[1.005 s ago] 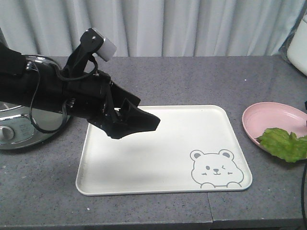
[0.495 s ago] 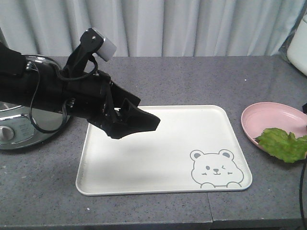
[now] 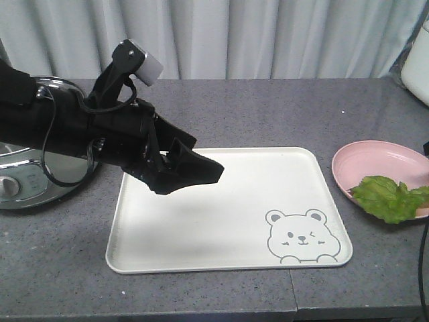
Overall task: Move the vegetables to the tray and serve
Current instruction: 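Lift the pink plate with the right gripper and move it over the tray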
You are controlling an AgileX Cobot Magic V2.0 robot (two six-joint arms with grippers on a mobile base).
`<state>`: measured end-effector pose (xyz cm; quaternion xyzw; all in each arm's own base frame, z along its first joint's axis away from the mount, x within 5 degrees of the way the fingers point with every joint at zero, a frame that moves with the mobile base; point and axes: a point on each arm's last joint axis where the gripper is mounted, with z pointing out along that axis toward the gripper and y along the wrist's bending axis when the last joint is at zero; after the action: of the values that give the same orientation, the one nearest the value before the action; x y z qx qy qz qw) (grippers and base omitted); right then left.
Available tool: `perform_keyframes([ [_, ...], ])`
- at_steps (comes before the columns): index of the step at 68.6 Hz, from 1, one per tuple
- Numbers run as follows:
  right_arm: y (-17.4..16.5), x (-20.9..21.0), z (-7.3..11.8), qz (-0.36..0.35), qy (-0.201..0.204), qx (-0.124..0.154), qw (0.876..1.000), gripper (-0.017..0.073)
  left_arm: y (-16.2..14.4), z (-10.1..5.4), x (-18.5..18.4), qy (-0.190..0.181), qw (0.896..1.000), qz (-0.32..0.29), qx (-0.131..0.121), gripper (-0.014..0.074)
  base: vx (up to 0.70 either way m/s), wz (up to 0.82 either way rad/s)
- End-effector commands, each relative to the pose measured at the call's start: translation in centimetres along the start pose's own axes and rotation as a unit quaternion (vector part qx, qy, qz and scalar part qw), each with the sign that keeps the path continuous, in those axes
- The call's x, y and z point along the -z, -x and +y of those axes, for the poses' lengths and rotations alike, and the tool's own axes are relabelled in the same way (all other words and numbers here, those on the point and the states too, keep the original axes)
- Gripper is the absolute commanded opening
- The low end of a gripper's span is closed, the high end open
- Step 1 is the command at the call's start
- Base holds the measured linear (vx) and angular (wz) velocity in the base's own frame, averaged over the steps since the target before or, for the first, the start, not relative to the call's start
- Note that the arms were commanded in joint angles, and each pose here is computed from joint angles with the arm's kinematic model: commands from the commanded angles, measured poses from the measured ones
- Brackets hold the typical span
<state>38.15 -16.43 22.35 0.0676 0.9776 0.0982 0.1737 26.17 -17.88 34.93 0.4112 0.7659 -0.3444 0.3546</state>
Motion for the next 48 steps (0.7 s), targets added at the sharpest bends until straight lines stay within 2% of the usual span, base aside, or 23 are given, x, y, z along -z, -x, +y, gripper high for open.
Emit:
perform_keyframes([
  [1, 1.0, 4.9, 1.3, -0.071, -0.017, 0.014, 0.997, -0.001, 1.7, -1.0, 1.4, -0.001, 0.999, -0.045, -0.002, 0.0566, 0.0, 0.0],
  [11, 0.9, 7.5, 2.4, -0.101, -0.012, 0.016, 0.995, -0.001, 1.7, -1.0, 1.4, -0.001, 0.999, -0.045, -0.002, 0.0566, 0.0, 0.0],
  [31, 0.5, 11.4, 5.1, -0.152, 0.04, 0.019, 0.987, -0.0008, 1.7, -1.0, 1.4, -0.001, 0.999, -0.045, -0.002, 0.0566, 0.0, 0.0],
  [41, 0.6, 11.6, 7.6, -0.154, 0.084, 0.042, 0.984, -0.0006, 1.7, -1.0, 1.4, -0.001, 0.999, -0.045, -0.002, 0.0566, 0.0, 0.0],
  [48, 0.8, 10.6, 10.6, -0.133, 0.098, 0.082, 0.983, -0.0006, 1.7, -1.0, 1.4, -0.001, 0.999, -0.045, -0.002, 0.0566, 0.0, 0.0],
])
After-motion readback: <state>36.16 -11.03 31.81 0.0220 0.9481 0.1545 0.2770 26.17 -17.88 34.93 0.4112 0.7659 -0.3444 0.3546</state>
